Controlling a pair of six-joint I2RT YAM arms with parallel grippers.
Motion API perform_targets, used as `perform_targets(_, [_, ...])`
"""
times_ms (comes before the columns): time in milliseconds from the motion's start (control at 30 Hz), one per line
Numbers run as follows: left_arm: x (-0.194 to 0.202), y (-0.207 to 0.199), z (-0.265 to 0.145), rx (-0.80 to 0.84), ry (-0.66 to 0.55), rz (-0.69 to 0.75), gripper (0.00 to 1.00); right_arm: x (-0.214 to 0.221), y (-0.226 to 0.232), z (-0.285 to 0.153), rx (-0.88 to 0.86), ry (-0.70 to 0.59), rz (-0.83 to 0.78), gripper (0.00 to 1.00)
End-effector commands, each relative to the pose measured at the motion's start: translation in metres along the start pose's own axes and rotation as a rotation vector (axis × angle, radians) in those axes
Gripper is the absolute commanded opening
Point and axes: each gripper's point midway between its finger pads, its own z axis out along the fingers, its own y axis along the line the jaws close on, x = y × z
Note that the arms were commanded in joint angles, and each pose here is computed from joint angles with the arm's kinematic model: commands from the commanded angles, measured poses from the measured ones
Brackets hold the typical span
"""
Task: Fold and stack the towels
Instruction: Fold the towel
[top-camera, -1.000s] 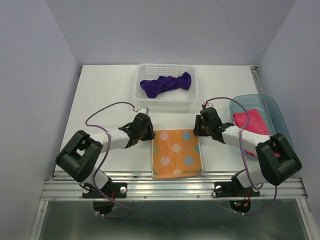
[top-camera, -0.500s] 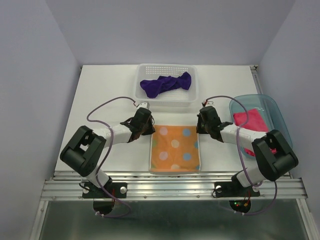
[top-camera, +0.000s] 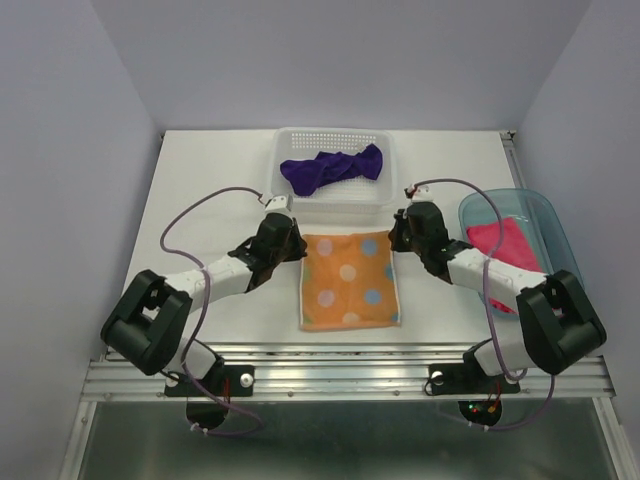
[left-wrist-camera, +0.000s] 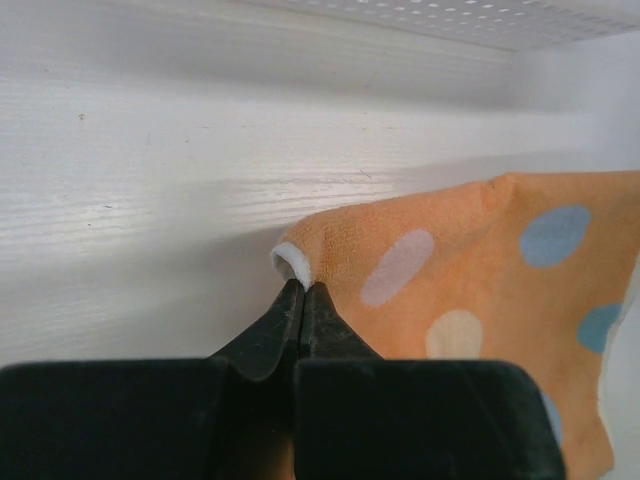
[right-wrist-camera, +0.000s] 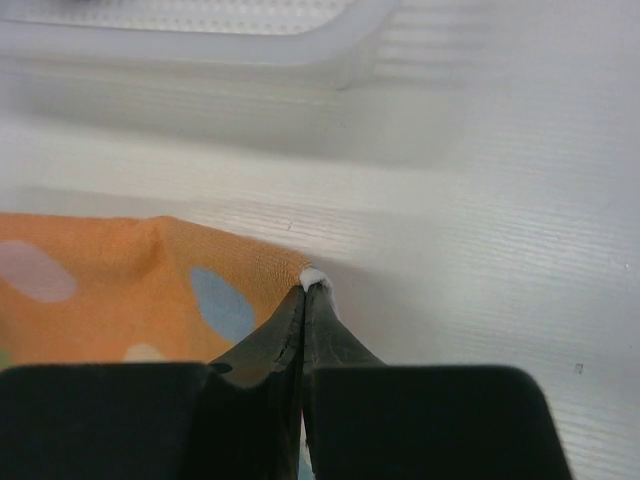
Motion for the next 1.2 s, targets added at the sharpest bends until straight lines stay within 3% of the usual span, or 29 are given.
perform_targets(0, [-0.017,-0.011,-0.015,0.087,-0.094,-0.003,0.00,-0.028,0.020,-0.025,-0.124,-0.104,0.030,0.01])
perform_targets(633, [0.032,-0.018,-0.076,0.299,-0.127,-0.085,0.00,0.019,0.025,-0.089,-0.258,-0.024,0.156,0.01])
perform_targets(1000, [0.065,-0.015,-0.096,0.372,-0.082,-0.160,0.00,0.052,0.013,-0.109,-0.250,0.042,0.195,0.01])
perform_targets(1167, [0.072,-0.020,-0.104,0.418,-0.069,-0.181,0.00,0.073,0.026,-0.119,-0.342,0.106,0.250,0.01])
